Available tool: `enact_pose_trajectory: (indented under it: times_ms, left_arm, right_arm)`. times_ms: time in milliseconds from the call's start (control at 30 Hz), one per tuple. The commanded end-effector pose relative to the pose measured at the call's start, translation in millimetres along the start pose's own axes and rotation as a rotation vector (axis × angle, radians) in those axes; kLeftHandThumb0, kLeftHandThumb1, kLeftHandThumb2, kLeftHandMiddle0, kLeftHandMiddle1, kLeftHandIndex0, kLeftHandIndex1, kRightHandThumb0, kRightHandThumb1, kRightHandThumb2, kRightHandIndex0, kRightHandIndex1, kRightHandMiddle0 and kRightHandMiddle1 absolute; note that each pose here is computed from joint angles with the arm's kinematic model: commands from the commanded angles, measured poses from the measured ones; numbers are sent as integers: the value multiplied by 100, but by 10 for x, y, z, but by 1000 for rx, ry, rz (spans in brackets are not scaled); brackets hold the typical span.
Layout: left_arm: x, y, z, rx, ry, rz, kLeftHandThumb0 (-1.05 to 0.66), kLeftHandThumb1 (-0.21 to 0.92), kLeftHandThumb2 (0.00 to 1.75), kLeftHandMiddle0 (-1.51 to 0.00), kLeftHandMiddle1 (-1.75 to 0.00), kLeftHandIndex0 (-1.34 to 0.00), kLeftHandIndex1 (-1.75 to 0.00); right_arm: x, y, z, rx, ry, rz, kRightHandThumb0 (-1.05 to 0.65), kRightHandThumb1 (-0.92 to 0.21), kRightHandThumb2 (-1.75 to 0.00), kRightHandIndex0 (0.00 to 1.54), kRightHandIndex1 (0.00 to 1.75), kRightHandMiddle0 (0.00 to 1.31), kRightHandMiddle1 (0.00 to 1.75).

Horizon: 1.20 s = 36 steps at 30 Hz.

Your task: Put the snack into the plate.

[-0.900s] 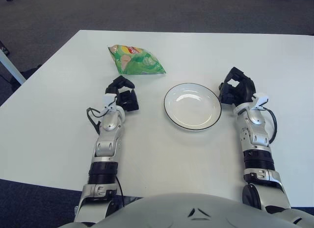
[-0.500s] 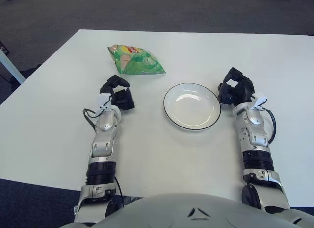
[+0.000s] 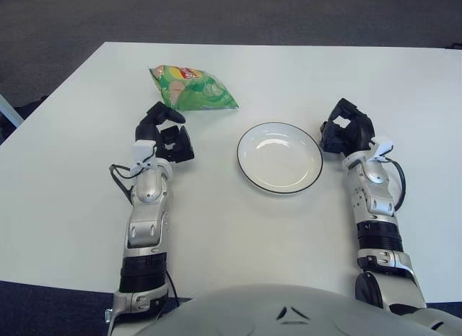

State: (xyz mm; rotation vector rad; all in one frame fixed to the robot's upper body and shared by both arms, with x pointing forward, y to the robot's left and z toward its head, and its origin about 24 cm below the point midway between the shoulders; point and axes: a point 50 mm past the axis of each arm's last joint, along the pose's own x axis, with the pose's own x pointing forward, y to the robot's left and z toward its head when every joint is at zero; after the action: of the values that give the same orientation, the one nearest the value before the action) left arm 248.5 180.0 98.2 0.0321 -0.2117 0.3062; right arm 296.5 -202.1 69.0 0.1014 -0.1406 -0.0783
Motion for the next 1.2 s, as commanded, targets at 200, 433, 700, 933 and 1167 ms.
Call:
enact_pose_trajectory:
  times_ms: [200, 433, 700, 933, 1167]
  left_arm:
    - [-34, 154, 47, 25, -64, 40, -56, 12, 156, -134, -175, -78, -175]
    - [54, 242, 258, 82, -186, 66, -57, 11, 157, -133, -175, -78, -175]
    - [260, 344, 461, 199, -338, 77, -56, 13, 155, -133, -175, -77, -175]
    - [403, 390, 614, 289, -415, 76, -55, 16, 152, -132, -175, -75, -175]
    - [502, 400, 862, 464, -538, 45, -54, 18, 148, -130, -175, -73, -175]
  right_arm:
    - [-248, -93, -339, 5, 142, -54, -56, -13, -154, 135, 175, 77, 175]
    - [-248, -92, -337, 4, 142, -48, -56, -13, -154, 135, 175, 77, 175]
    - [-251, -98, -338, 2, 141, -44, -56, -14, -154, 135, 175, 77, 175]
    - [-263, -105, -333, -1, 137, -43, -56, -14, -153, 136, 175, 76, 175]
    - [-274, -114, -329, 1, 142, -48, -56, -14, -153, 136, 175, 76, 175]
